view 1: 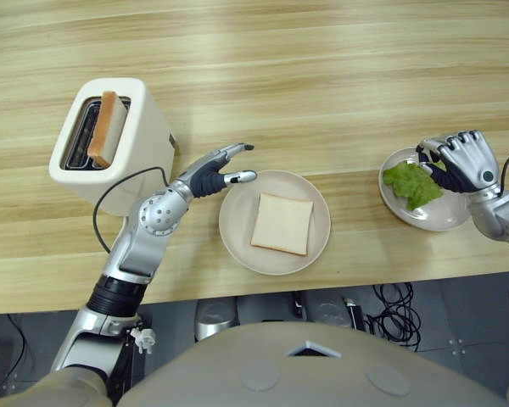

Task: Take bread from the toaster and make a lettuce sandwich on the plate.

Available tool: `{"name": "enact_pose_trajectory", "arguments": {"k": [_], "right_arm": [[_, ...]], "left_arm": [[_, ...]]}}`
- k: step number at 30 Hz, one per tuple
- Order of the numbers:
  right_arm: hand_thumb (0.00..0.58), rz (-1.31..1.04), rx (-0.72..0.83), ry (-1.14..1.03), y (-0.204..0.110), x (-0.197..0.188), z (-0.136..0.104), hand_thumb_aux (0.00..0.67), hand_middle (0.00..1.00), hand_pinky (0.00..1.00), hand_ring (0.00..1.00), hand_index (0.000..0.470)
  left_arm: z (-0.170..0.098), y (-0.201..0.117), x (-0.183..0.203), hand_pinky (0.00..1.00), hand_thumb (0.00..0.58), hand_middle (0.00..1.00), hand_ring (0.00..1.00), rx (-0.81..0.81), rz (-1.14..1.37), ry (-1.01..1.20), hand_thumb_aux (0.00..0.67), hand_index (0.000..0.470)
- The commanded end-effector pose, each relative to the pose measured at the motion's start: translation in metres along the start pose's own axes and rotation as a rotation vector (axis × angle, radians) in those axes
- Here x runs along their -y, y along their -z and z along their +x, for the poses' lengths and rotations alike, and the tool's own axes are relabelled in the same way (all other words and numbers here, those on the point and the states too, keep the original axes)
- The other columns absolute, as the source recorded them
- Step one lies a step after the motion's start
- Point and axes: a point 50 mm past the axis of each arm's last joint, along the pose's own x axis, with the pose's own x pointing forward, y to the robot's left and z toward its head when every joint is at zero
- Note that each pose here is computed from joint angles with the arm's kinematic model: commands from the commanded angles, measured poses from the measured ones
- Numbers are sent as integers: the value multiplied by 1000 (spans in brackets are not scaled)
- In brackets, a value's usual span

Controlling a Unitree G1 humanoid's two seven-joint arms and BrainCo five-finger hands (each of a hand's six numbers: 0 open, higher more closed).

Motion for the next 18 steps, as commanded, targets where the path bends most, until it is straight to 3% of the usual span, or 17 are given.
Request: {"name": "enact_pose_trajectory", "arguments": {"k": [1, 5, 12, 13, 14, 15, 18], "right_arm": [[580, 16, 42, 69, -2, 10, 16, 670, 1000, 1000, 1000, 460], [580, 20, 69, 48, -6, 8, 20, 670, 1000, 1000, 1000, 460], [580, 20, -49, -80, 0, -8, -4, 670, 1000, 1000, 1000, 460], [562, 21, -54, -105, -1, -12, -6, 552, 835, 835, 835, 379], [562, 24, -57, -122, -3, -15, -8, 552, 835, 835, 835, 379], [0, 31, -61, -134, -4, -17, -10, 0, 0, 0, 0, 0], [0, 63, -84, -157, -8, -22, -14, 0, 0, 0, 0, 0]], "left_arm": [[2, 5, 4, 0, 0, 0, 0, -15, -15, 2, 0, 0], [3, 6, 6, 0, 0, 0, 0, -16, -16, 3, 0, 0], [2, 8, 7, 0, 0, 0, 0, -26, -17, -8, 0, 0], [2, 9, 6, 0, 0, 0, 0, -27, -17, -10, 0, 0], [1, 8, 6, 0, 0, 0, 0, -27, -16, -11, 0, 0], [1, 8, 7, 0, 0, 0, 0, -26, -16, -10, 0, 0], [1, 8, 7, 0, 0, 0, 0, -23, -16, -7, 0, 0]]}}
